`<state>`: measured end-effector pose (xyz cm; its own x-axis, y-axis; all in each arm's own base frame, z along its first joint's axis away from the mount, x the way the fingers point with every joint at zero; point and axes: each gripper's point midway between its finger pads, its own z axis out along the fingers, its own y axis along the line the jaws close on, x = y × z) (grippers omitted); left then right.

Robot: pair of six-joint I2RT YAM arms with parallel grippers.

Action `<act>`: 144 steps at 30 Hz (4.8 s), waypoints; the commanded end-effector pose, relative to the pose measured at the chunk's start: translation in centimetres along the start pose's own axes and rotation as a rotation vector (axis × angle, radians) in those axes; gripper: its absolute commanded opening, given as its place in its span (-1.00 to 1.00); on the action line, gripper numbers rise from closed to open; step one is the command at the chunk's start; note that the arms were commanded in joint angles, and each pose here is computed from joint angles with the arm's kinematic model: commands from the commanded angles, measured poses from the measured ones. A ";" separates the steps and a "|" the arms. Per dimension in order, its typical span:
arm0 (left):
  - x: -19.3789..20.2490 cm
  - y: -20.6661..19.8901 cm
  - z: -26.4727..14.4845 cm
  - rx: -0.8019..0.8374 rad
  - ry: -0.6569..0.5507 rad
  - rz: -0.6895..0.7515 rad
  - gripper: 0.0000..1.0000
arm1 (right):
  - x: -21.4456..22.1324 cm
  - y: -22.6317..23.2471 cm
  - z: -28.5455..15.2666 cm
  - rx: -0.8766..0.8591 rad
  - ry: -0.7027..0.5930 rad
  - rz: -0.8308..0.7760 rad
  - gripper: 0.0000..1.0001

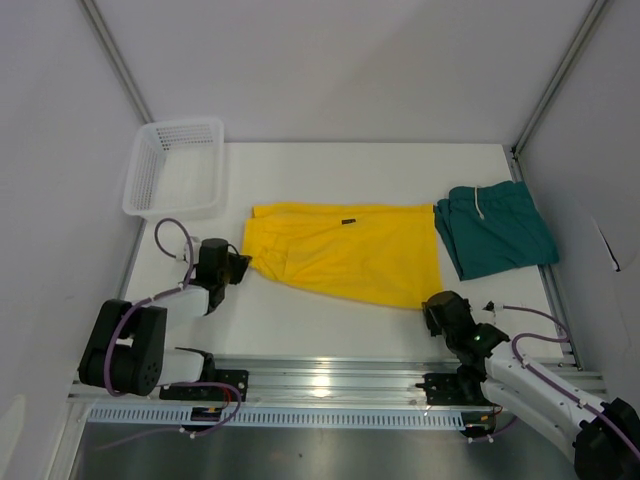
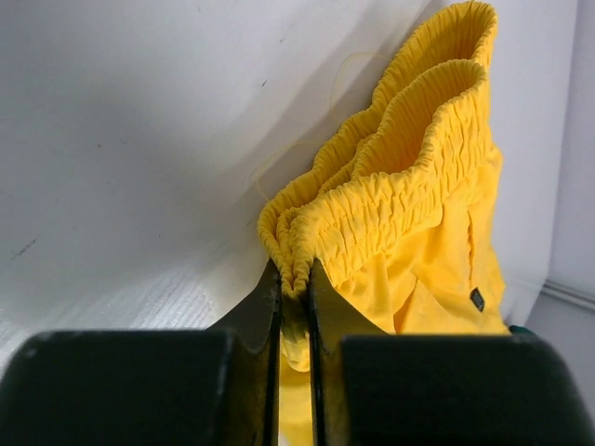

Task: Fold and stack the shorts
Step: Fold the shorts

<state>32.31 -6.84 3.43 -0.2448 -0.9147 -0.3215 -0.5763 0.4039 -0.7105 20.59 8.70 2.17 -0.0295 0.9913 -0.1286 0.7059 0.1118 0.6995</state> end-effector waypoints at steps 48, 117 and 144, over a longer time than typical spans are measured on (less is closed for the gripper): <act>-4.2 -3.4 -5.1 0.111 0.036 0.422 0.98 | 17.9 16.7 -5.1 -0.429 0.360 -1.100 0.40; 5.4 2.6 -7.1 0.317 0.387 0.360 0.98 | 35.1 10.6 5.5 -0.336 0.998 -1.293 -1.00; 5.1 2.3 -2.8 0.259 0.247 0.183 0.98 | 35.1 6.8 6.1 -0.278 1.019 -1.328 -1.00</act>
<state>28.16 -12.12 4.65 -0.5579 -0.7767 -0.2925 -0.1977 0.4667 -0.8620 30.12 45.10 2.26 -0.9312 -0.1232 -0.3430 -0.3313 0.6782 0.6560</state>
